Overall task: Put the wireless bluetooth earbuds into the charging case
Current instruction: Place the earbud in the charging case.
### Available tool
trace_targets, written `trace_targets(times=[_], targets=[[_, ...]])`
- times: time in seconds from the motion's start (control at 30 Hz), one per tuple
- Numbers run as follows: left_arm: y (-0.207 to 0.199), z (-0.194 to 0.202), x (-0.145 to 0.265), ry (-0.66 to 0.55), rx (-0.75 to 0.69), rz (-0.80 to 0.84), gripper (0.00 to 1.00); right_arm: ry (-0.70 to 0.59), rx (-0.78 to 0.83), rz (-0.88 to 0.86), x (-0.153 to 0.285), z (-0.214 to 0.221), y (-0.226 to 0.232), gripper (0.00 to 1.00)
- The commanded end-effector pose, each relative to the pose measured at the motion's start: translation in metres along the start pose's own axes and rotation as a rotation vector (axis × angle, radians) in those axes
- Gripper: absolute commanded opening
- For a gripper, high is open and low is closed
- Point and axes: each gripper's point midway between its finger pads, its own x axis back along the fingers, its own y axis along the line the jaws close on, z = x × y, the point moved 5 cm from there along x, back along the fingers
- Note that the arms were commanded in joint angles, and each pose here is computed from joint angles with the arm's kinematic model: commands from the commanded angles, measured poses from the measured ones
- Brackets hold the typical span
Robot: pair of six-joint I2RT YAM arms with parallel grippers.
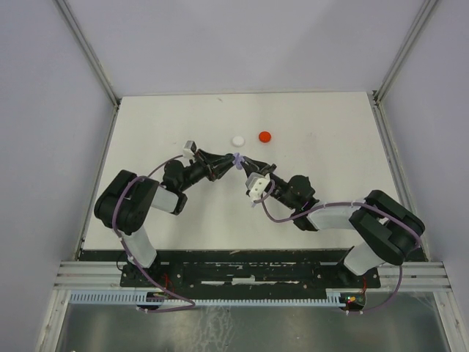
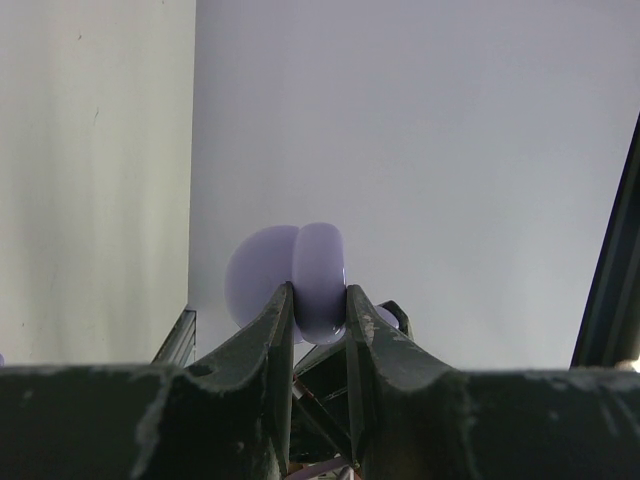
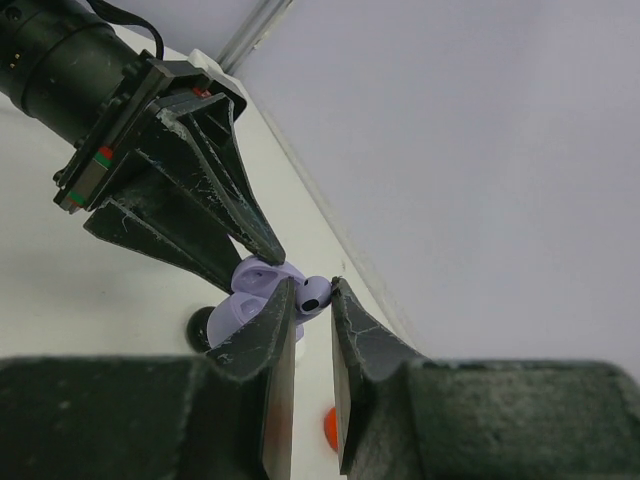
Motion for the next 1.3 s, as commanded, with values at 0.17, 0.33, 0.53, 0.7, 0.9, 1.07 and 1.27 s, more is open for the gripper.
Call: trace_targets(times=[0.17, 0.33, 0.53, 0.7, 0.9, 1.07, 1.27], targets=[[-0.01, 0.009, -0.008, 0.075, -0.015, 0.036, 0.03, -0.088, 0.093, 0.022, -0.005, -0.013, -0.006, 0.02], [-0.012, 0.012, -0.008, 0.089, -0.024, 0.047, 0.03, -0.073, 0.096, 0.009, -0.006, -0.009, -0.002, 0.02], [-0.013, 0.013, -0.007, 0.096, -0.03, 0.051, 0.03, -0.056, 0.104, -0.003, -0.005, -0.004, 0.001, 0.02], [-0.016, 0.014, -0.006, 0.095, -0.034, 0.058, 0.03, -0.041, 0.107, -0.005, -0.004, -0.001, 0.003, 0.02], [-0.019, 0.014, -0.006, 0.09, -0.037, 0.064, 0.03, -0.025, 0.106, -0.015, -0.001, 0.003, 0.006, 0.02], [-0.021, 0.014, -0.006, 0.09, -0.04, 0.068, 0.03, -0.015, 0.106, -0.018, 0.002, 0.005, 0.008, 0.02], [-0.024, 0.015, -0.006, 0.09, -0.048, 0.072, 0.03, -0.003, 0.106, -0.02, 0.003, 0.007, 0.009, 0.02]])
